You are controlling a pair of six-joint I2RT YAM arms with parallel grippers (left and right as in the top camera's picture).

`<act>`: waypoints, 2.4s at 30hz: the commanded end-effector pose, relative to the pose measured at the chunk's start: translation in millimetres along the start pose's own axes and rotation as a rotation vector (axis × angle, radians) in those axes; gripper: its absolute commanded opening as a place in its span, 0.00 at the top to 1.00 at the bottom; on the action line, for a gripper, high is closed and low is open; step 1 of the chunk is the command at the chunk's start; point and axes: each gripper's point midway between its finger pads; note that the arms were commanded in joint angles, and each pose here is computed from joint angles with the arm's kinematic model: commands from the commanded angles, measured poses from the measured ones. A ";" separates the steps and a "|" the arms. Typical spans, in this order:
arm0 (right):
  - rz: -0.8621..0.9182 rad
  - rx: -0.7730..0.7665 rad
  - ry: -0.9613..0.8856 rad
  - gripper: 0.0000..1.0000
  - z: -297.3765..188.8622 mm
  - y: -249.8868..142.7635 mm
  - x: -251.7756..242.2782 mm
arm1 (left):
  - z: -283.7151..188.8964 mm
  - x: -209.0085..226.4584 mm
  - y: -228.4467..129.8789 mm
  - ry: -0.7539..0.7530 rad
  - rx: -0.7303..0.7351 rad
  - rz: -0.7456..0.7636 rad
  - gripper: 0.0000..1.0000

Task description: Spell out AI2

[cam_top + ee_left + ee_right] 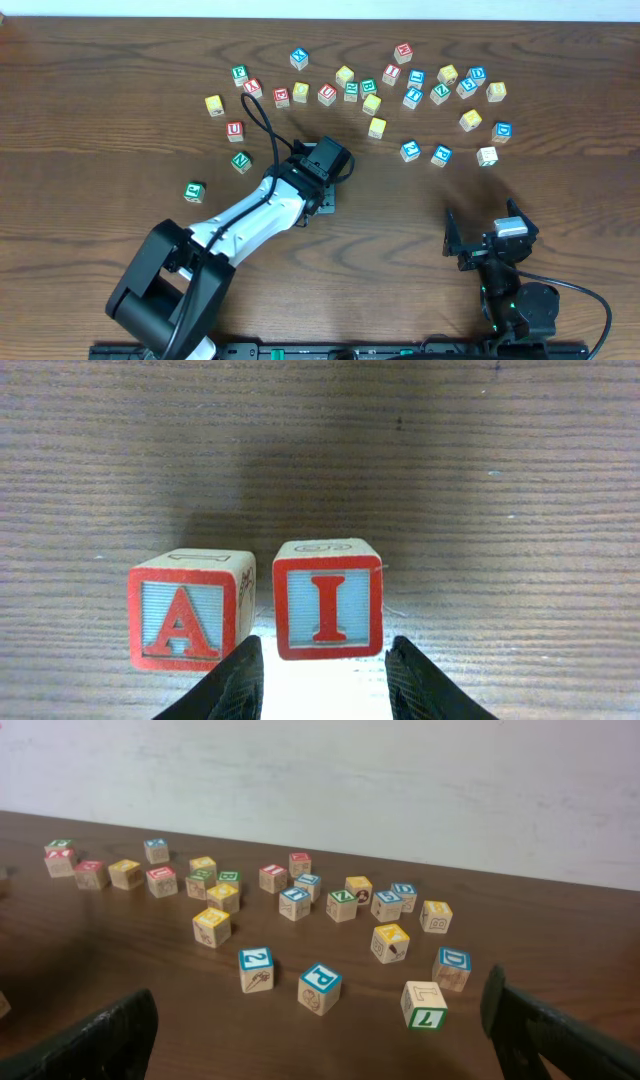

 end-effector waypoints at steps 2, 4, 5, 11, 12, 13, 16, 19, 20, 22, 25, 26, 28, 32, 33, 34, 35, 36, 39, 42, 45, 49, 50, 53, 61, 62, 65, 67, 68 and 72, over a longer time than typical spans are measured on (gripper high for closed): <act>0.013 0.002 -0.012 0.01 -0.1 -0.9 -2.5 | -11.0 0.2 6.0 -0.011 -0.024 0.000 0.61; 0.013 0.002 -0.012 0.01 -0.1 -0.9 -2.5 | -13.6 -0.1 7.2 -0.014 -0.031 -0.001 0.61; 0.013 0.002 -0.012 0.01 -0.1 -0.9 -2.5 | -15.3 -0.1 7.7 -0.016 -0.034 -0.001 0.61; 0.014 0.002 -0.012 0.01 -0.1 -0.9 -2.5 | -49.9 -3.8 24.4 -0.055 -0.111 0.023 0.61; 0.013 0.002 -0.012 0.01 -0.1 -0.9 -2.5 | -57.6 -4.8 28.4 -0.065 -0.130 0.028 0.61; 0.014 0.002 -0.012 0.01 -0.1 -0.9 -2.5 | -67.3 -5.8 33.0 -0.076 -0.153 0.033 0.61; 0.013 0.002 -0.012 0.01 -0.1 -0.9 -2.5 | -95.1 -7.8 44.4 -0.107 -0.213 0.027 0.61; 0.013 0.002 -0.012 0.01 -0.1 -0.9 -2.5 | -117.0 -7.8 50.8 -0.122 -0.243 0.023 0.60; 0.013 0.002 -0.012 0.01 -0.1 -0.9 -2.5 | -123.2 -7.4 51.8 -0.124 -0.246 0.022 0.61; 0.013 0.002 -0.012 0.01 -0.1 -0.9 -2.5 | -132.3 -6.7 53.0 -0.122 -0.243 0.031 0.60; 0.013 0.002 -0.012 0.01 -0.1 -0.9 -2.5 | -142.8 -5.9 55.0 -0.114 -0.238 0.065 0.48; 0.013 0.002 -0.012 0.01 -0.1 -0.9 -2.5 | -145.9 -5.9 55.9 -0.112 -0.239 0.077 0.46; 0.013 0.002 -0.012 0.01 -0.1 -0.9 -2.5 | -151.2 -5.4 58.8 -0.109 -0.245 0.094 0.43; 0.013 0.002 -0.012 0.01 -0.1 -0.9 -2.5 | -157.9 -6.9 64.5 -0.112 -0.264 0.114 0.40; 0.013 0.002 -0.012 0.01 -0.1 -0.9 -2.5 | -159.0 -7.3 65.5 -0.114 -0.268 0.116 0.40; 0.013 0.002 -0.012 0.01 -0.1 -0.9 -2.5 | -159.4 -7.4 65.7 -0.114 -0.269 0.116 0.40; 0.013 0.002 -0.012 0.01 -0.1 -0.9 -2.5 | -160.1 -7.6 66.4 -0.115 -0.271 0.116 0.40; 0.013 0.002 -0.012 0.01 -0.1 -0.9 -2.5 | -160.4 -7.9 66.8 -0.116 -0.273 0.116 0.40; 0.013 0.002 -0.012 0.01 -0.1 -0.9 -2.5 | -163.0 -9.4 70.4 -0.120 -0.287 0.125 0.40; 0.014 0.002 -0.012 0.01 -0.1 -0.9 -2.5 | -165.5 -10.2 72.4 -0.120 -0.296 0.146 0.40; 0.014 0.002 -0.012 0.01 -0.1 -0.9 -2.5 | -165.3 -8.5 72.6 -0.109 -0.298 0.159 0.35; 0.014 0.002 -0.012 0.01 -0.1 -0.9 -2.5 | -164.7 1.0 77.1 -0.076 -0.308 0.177 0.22; 0.013 0.002 -0.012 0.01 -0.1 -0.9 -2.5 | -164.1 4.2 78.2 -0.074 -0.306 0.175 0.21; 0.013 0.002 -0.012 0.01 -0.1 -0.9 -2.5 | -161.5 17.5 83.4 -0.095 -0.291 0.158 0.18; 0.013 0.001 -0.012 0.01 -0.1 -0.8 -2.5 | -160.4 66.4 97.9 -0.192 -0.259 0.091 0.18; 0.014 0.001 -0.012 0.01 -0.1 -0.8 -2.5 | -161.6 82.5 99.3 -0.172 -0.252 0.062 0.18; 0.013 0.001 -0.012 0.01 -0.1 -0.8 -2.5 | -162.3 96.0 100.3 -0.153 -0.251 0.045 0.18; 0.014 0.001 -0.012 0.01 -0.1 -0.8 -2.5 | -162.2 98.8 101.0 -0.150 -0.252 0.039 0.18; 0.014 0.001 -0.012 0.01 -0.1 -0.8 -2.5 | -162.2 99.2 101.1 -0.147 -0.253 0.039 0.18; 0.012 -0.017 -0.022 0.01 -0.2 3.6 -4.2 | -162.2 99.3 101.1 -0.146 -0.253 0.038 0.17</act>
Point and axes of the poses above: each gripper's point midway between its finger pads, its own z axis out along the fingers, its own x axis along the line the jaws close on, y = z × x, and after that the axes turned 6 degrees about z, right-handed
